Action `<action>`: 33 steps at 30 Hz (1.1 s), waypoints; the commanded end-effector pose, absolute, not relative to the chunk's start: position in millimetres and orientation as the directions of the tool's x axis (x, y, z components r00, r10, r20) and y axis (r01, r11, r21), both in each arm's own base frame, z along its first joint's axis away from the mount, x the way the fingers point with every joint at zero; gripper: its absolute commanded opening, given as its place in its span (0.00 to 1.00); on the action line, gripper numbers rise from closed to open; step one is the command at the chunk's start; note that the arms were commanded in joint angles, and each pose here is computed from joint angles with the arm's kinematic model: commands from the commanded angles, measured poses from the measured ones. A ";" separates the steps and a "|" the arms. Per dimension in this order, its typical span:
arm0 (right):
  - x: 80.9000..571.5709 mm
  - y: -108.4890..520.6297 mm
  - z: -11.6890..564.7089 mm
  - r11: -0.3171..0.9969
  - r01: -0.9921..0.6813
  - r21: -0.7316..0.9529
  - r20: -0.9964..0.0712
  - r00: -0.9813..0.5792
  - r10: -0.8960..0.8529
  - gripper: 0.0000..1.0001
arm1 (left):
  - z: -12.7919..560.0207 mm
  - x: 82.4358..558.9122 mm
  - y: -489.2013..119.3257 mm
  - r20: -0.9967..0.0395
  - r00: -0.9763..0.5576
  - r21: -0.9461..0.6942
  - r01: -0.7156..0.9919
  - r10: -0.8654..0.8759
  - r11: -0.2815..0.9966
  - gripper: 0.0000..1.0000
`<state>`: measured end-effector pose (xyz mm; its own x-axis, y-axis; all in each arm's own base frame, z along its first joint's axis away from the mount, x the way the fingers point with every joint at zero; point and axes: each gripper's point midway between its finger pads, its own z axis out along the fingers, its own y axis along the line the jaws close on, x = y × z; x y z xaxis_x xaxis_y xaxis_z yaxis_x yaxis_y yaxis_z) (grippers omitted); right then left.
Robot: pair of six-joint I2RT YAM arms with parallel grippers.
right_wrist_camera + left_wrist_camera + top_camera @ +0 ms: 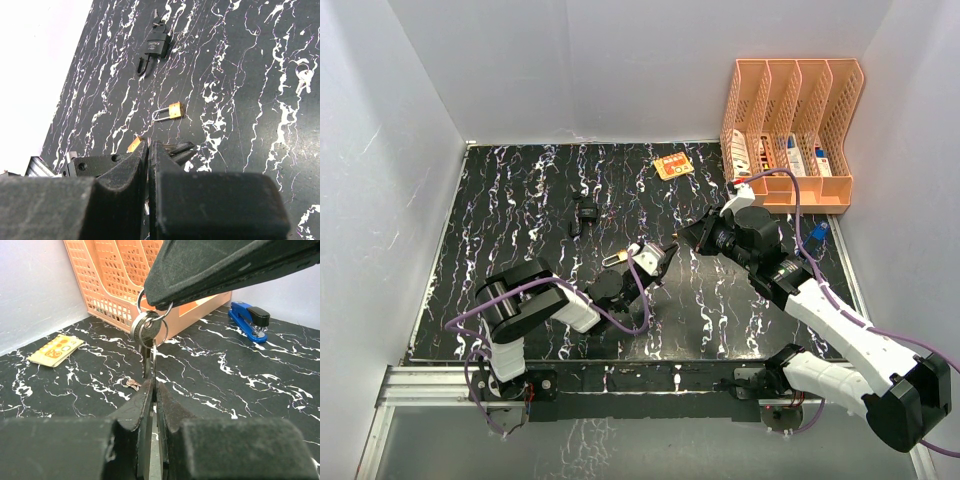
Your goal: Unlock with the key
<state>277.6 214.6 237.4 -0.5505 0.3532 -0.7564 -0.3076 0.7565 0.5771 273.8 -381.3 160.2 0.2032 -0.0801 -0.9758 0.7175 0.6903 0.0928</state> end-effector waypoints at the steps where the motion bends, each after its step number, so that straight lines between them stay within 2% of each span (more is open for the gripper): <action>1: 280.4 215.2 260.8 0.734 -0.336 0.590 -0.774 -0.494 0.396 0.00 | 211.1 267.8 -372.8 -0.925 0.290 0.033 0.708 -0.247 0.705 0.06; 4: 280.2 215.0 261.0 0.734 -0.338 0.589 -0.775 -0.494 0.395 0.00 | 211.2 268.3 -372.6 -0.925 0.290 0.032 0.706 -0.247 0.707 0.05; 6: 280.4 215.1 260.1 0.735 -0.336 0.589 -0.774 -0.495 0.394 0.00 | 211.5 268.5 -372.0 -0.924 0.293 0.035 0.704 -0.245 0.709 0.00; 14: 279.8 214.1 256.9 0.739 -0.333 0.586 -0.775 -0.498 0.390 0.00 | 222.7 268.0 -365.0 -0.917 0.305 0.027 0.691 -0.258 0.722 0.00; 19: 278.4 213.1 257.0 0.740 -0.337 0.581 -0.779 -0.494 0.387 0.00 | 219.7 270.6 -365.0 -0.949 0.217 -0.019 0.689 -0.231 0.725 0.00; 20: 278.1 212.6 257.3 0.741 -0.339 0.579 -0.781 -0.491 0.386 0.07 | 217.8 270.6 -366.2 -0.958 0.187 -0.030 0.691 -0.219 0.722 0.00; 22: 277.9 210.0 257.8 0.748 -0.337 0.572 -0.787 -0.482 0.385 0.29 | 215.0 271.3 -366.4 -0.971 0.136 -0.051 0.688 -0.197 0.724 0.00; 25: 277.8 201.1 262.6 0.768 -0.324 0.552 -0.804 -0.450 0.389 0.48 | 209.7 268.8 -363.3 -0.983 0.060 -0.083 0.686 -0.171 0.723 0.00; 27: 276.9 193.6 267.8 0.784 -0.321 0.531 -0.822 -0.418 0.386 0.55 | 202.2 265.3 -359.9 -0.991 0.001 -0.096 0.684 -0.133 0.723 0.00; 33: 271.6 178.0 277.6 0.817 -0.372 0.440 -0.890 -0.301 0.342 0.67 | 181.6 246.1 -352.3 -0.984 -0.174 -0.162 0.746 -0.045 0.646 0.00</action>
<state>270.9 189.7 267.3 -0.4158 0.3725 -0.8297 -0.3316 0.7873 0.5197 260.0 -353.4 192.0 -0.0281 -0.0947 -0.9951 0.7042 0.7047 -0.0869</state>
